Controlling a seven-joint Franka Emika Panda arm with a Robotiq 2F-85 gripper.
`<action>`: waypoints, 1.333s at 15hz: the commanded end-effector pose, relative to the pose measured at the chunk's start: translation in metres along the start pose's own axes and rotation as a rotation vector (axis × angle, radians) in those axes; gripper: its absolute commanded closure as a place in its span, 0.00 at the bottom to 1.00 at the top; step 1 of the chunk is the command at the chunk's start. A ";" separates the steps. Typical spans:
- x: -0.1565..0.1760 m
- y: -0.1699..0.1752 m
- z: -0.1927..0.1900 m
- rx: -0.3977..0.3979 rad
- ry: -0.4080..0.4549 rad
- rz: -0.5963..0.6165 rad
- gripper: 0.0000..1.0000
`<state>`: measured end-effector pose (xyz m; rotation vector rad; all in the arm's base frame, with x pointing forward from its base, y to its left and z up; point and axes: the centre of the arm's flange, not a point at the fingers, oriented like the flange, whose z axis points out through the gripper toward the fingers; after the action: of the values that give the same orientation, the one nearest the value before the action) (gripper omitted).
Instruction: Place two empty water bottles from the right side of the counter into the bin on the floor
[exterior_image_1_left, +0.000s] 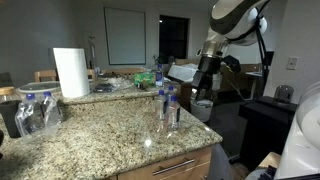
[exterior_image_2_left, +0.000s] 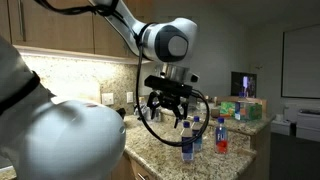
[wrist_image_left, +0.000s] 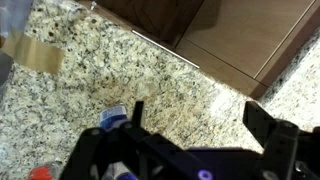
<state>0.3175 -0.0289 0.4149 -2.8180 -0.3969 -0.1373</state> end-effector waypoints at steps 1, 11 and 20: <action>-0.001 0.000 0.002 0.002 -0.004 0.001 0.00; -0.001 0.000 0.004 0.003 -0.010 0.002 0.00; 0.020 -0.001 0.003 -0.042 0.082 0.061 0.00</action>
<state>0.3215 -0.0280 0.4161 -2.8315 -0.3755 -0.1679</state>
